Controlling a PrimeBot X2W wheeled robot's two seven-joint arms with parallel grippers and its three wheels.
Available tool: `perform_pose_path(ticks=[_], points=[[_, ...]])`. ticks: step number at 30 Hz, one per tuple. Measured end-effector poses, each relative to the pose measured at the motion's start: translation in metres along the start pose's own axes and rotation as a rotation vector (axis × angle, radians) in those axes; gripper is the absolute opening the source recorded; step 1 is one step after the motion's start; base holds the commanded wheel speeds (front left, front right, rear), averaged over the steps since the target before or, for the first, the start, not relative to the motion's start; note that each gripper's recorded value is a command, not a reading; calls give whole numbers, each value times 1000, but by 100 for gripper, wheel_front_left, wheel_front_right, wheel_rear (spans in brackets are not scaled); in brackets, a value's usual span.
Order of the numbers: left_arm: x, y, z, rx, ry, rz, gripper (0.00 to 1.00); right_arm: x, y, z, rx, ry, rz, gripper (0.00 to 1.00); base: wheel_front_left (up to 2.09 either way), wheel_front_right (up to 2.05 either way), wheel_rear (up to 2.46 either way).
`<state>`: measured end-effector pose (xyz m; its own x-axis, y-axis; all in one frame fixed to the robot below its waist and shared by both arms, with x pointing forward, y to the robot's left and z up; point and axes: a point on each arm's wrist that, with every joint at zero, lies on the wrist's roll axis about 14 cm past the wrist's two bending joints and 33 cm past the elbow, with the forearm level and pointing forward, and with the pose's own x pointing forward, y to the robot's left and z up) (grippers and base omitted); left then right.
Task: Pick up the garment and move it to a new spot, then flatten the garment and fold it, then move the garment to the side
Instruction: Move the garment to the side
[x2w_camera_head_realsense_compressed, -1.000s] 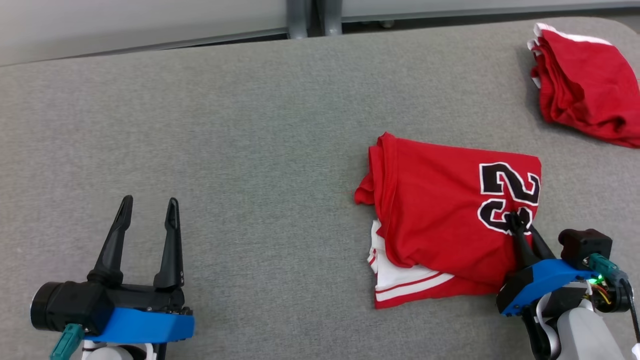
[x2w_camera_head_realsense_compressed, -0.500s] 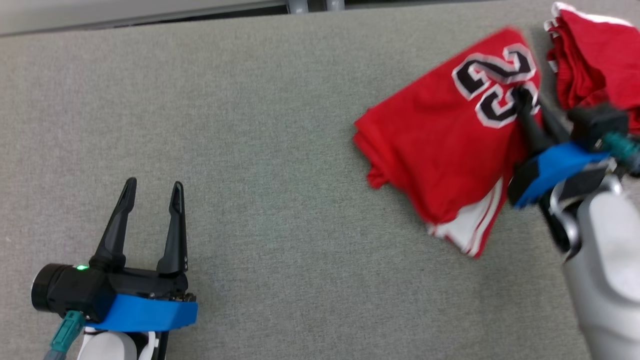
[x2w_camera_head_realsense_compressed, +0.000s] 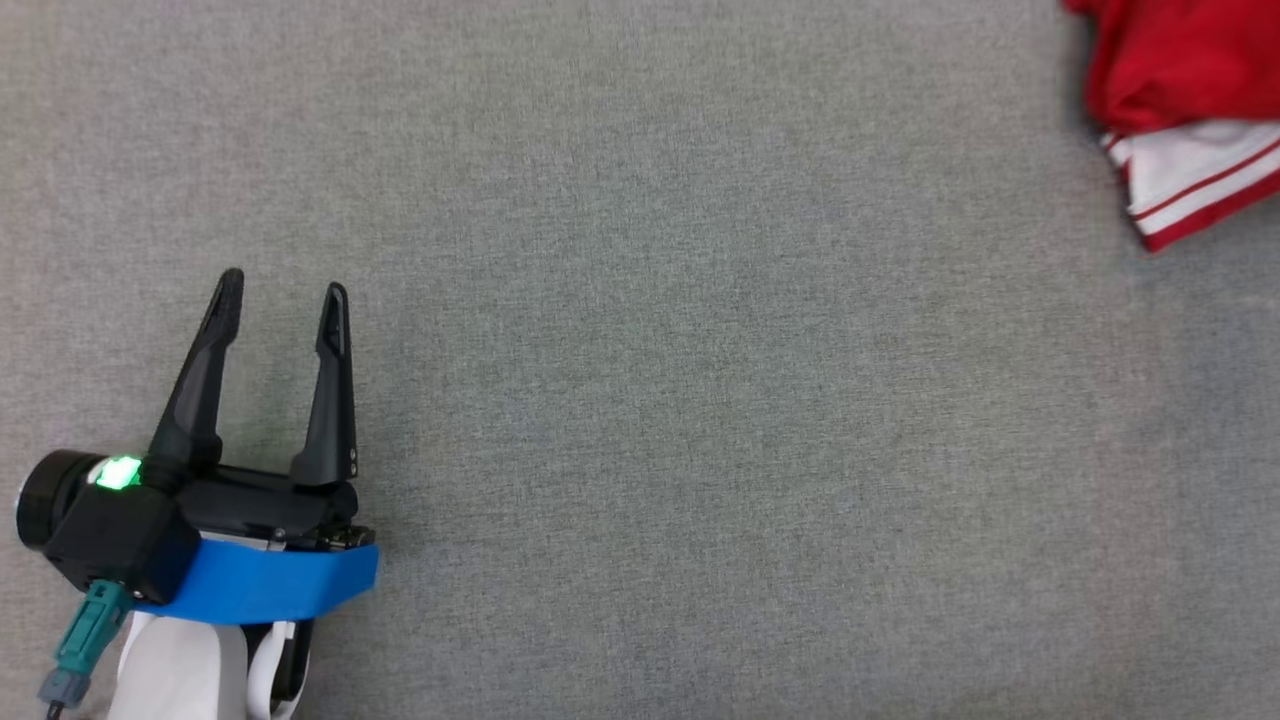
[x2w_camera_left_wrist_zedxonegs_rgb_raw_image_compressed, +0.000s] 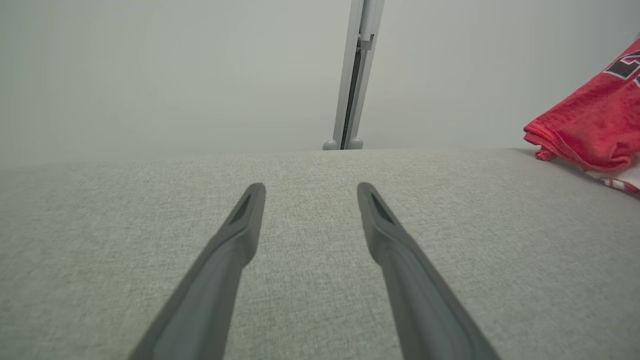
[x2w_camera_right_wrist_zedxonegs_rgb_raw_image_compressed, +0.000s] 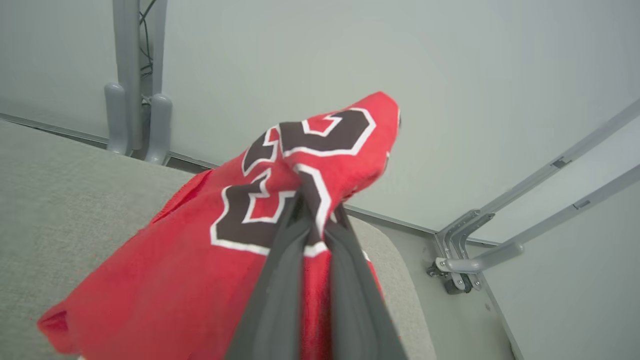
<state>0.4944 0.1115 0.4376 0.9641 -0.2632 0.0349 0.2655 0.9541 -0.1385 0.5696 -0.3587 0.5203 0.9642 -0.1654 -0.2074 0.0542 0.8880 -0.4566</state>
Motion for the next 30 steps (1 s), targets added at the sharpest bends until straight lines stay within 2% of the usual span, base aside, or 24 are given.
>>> perform_pose_path(ticks=[8, 16, 17, 18, 19, 20, 22, 30], points=[[10, 3, -11, 10, 4, -21, 100, 1, -72, -40, -50, 148, -138, 0, 0, 0, 0], [13, 6, -15, 18, 9, -23, 100, 3, -90, -65, -24, 225, -195, 0, 0, 0, 0], [12, 7, -16, 19, 10, -21, 100, 4, -90, -65, -25, 224, -197, 3, 0, 0, 0], [12, 8, -16, 20, 11, -19, 100, 5, -90, -64, -25, 221, -199, 18, 0, 0, 0], [13, 9, -16, 21, 12, -18, 100, 5, -90, -64, -29, 221, -202, 38, 0, 0, 0], [13, 9, -17, 21, 13, -17, 100, 6, -89, -64, -29, 219, -205, 43, 0, 0, 0], [12, 10, -18, 20, 14, -16, 100, 8, -85, -63, -28, 219, -201, 100, 0, 0, 0], [11, 12, -8, 25, -3, 0, 100, 3, -83, -41, -28, 163, -232, 100, 0, 0, 0]])
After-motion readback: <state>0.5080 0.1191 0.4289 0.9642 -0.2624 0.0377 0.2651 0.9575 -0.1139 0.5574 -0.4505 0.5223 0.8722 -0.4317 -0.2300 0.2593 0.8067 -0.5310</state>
